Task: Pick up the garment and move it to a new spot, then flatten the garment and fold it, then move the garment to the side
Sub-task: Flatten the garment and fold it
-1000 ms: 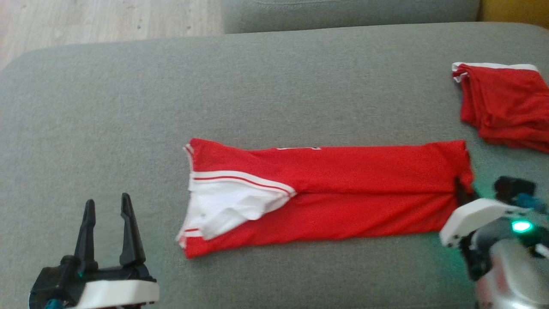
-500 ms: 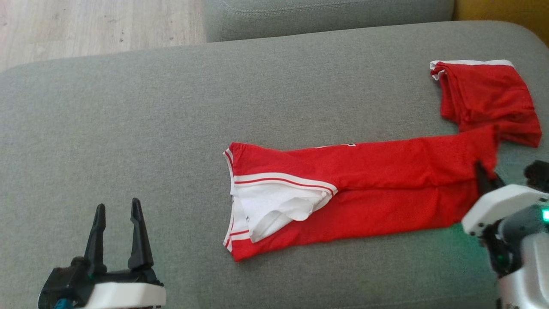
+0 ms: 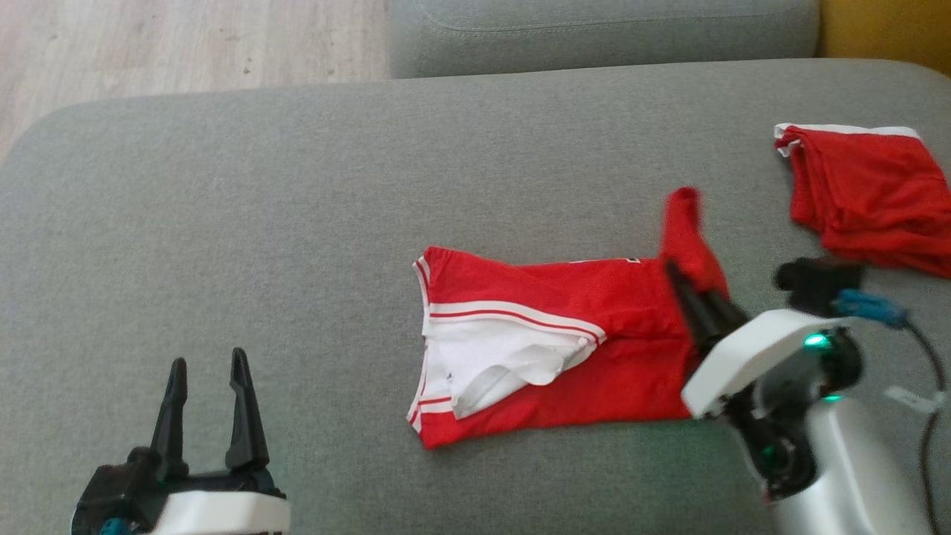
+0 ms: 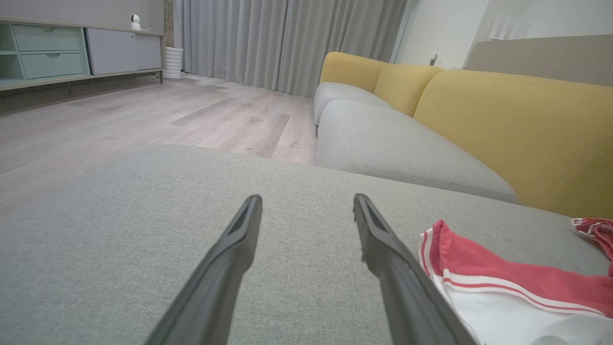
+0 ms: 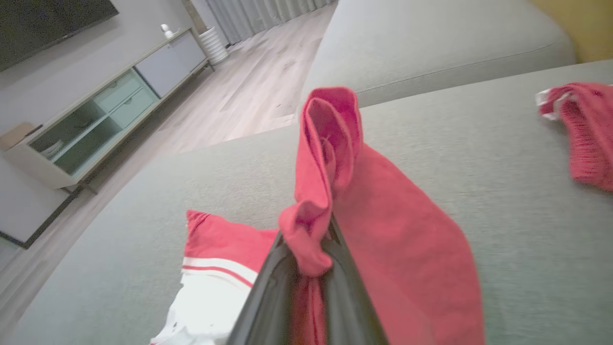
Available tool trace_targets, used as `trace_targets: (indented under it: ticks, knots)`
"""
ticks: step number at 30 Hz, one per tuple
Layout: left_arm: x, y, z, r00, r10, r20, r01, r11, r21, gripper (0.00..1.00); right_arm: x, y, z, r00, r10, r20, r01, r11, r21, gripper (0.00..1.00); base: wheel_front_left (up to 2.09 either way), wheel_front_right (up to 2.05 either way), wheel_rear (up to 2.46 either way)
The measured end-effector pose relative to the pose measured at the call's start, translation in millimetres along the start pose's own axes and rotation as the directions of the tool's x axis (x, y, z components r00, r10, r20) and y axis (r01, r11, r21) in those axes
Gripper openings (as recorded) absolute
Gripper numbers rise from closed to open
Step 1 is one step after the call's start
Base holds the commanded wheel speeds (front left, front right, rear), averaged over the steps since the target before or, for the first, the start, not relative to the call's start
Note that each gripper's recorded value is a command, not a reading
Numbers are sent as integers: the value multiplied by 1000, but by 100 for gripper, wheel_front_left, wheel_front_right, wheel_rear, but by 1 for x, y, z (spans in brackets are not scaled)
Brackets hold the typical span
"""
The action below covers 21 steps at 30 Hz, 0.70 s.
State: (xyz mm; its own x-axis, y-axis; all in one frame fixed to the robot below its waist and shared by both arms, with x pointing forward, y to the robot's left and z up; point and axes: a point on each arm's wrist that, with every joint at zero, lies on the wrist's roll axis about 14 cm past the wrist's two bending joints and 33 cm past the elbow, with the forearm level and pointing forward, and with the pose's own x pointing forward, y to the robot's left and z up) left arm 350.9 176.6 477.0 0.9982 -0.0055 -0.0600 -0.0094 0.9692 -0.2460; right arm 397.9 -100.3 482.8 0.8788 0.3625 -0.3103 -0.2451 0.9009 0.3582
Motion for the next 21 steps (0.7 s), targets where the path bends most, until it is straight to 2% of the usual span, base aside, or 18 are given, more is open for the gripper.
trace_targets:
  ticks: [5, 11, 16, 21]
  knots:
    - [-3, 5, -2, 1000, 16, -5, -16, 1000, -1, 100, 8, 48, -21, 986, 155, -53, -153, 987, 48, 0, 0, 0, 0]
    - [-2, 9, -4, 1000, 29, -12, -29, 1000, -3, 100, 14, 96, -56, 944, 301, -132, -290, 952, 95, 0, 0, 0, 0]
    - [0, 6, -4, 1000, 26, -8, -26, 1000, -15, 100, 28, 123, -58, 913, 383, -142, -373, 923, 93, 0, 0, 0, 0]
    - [-5, 12, -7, 999, 50, -17, -50, 999, -20, 100, 41, 134, -68, 892, 414, -181, -404, 910, 87, 0, 0, 0, 0]
